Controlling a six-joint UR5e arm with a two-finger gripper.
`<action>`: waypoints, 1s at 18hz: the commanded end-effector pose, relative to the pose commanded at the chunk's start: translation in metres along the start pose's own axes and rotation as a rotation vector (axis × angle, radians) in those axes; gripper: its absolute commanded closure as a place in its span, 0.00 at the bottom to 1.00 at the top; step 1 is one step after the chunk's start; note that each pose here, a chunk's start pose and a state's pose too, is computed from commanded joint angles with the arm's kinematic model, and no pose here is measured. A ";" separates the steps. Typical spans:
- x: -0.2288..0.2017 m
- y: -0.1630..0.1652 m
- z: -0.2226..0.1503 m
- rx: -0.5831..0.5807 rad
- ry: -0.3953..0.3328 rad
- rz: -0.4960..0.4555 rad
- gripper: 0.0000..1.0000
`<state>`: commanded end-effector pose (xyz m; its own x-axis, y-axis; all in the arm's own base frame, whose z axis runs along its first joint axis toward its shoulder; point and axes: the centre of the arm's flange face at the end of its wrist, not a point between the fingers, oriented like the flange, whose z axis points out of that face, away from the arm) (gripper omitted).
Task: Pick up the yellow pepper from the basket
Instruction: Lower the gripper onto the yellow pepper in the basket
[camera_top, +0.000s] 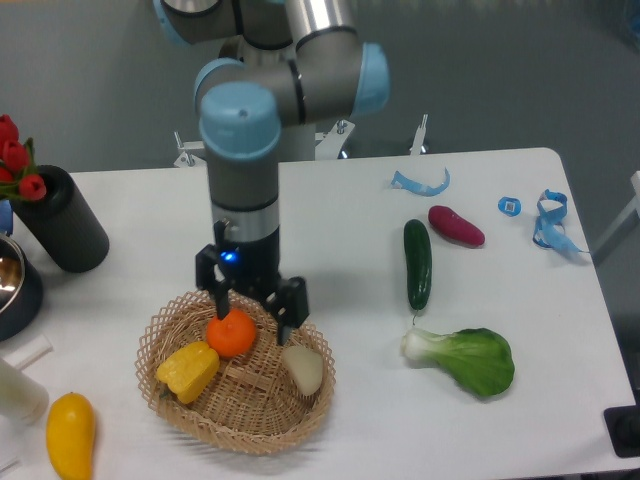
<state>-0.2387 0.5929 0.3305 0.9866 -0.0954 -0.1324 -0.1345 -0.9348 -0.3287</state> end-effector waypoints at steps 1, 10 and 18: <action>0.004 -0.001 0.009 -0.009 0.011 0.004 0.00; 0.025 -0.011 0.060 -0.007 0.094 -0.005 0.00; 0.034 -0.009 0.085 -0.037 0.120 0.007 0.00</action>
<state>-0.2123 0.6276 0.2493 0.9899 -0.1403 -0.0212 -0.1403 -0.9457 -0.2931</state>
